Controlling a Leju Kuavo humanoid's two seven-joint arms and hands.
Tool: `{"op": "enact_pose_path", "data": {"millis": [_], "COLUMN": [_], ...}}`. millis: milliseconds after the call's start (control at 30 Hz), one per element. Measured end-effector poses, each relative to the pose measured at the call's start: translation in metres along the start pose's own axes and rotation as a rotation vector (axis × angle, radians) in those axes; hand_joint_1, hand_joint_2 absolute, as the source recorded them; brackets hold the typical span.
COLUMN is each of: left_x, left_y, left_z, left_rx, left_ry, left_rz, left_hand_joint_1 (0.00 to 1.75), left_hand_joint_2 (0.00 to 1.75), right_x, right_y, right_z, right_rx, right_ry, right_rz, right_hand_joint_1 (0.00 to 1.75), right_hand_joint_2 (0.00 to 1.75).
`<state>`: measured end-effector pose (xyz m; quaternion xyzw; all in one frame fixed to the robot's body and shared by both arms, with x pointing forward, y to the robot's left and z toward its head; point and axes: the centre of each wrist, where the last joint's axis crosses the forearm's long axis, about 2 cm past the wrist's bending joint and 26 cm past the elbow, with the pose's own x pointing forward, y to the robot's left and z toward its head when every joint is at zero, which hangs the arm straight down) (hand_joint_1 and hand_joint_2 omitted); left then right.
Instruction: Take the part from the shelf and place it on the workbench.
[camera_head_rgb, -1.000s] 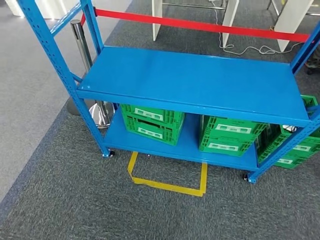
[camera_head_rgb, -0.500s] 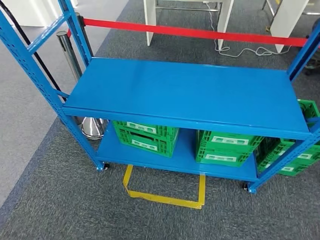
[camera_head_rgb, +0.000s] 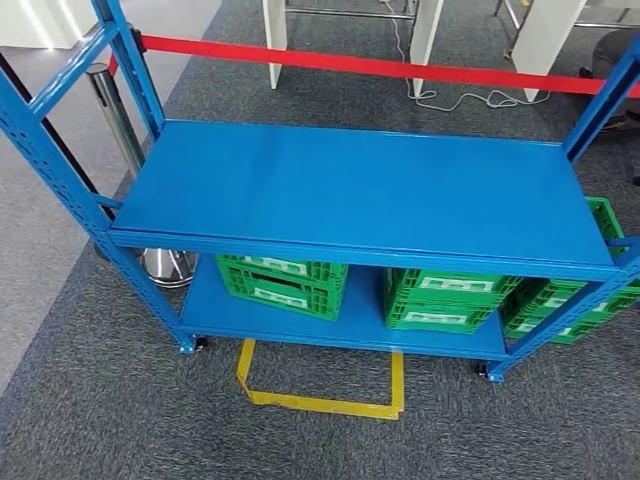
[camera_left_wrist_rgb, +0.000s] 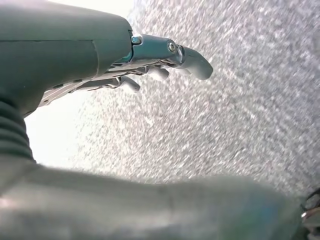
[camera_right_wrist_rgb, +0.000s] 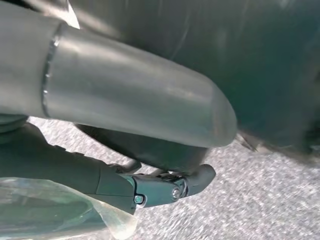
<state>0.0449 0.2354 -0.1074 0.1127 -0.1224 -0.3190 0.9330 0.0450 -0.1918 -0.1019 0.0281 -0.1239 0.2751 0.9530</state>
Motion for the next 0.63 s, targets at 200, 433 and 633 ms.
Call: {"op": "enact_pose_path", "data": {"millis": [200, 433, 633], "left_x": [0.001, 0.008, 0.011], "left_y": [0.001, 0.007, 0.008], "left_z": [0.0, -0.002, -0.002], "left_rx": [0.0, 0.006, 0.01], "left_ry": [-0.001, -0.009, -0.011], "left_rz": [0.002, 0.003, -0.003], "left_hand_joint_1": [0.0, 0.0, 0.0], "left_hand_joint_2": [1.75, 1.75, 1.75], "right_x": [0.001, 0.001, 0.001], "right_y": [0.0, 0.002, 0.001], "right_z": [0.0, 0.0, 0.0], "right_rx": [0.0, 0.01, 0.013], "right_ry": [0.0, 0.027, 0.112], "right_rz": [-0.002, 0.015, -0.011], "right_hand_joint_1": [0.0, 0.0, 0.0], "right_hand_joint_2": [0.0, 0.44, 1.75]}}
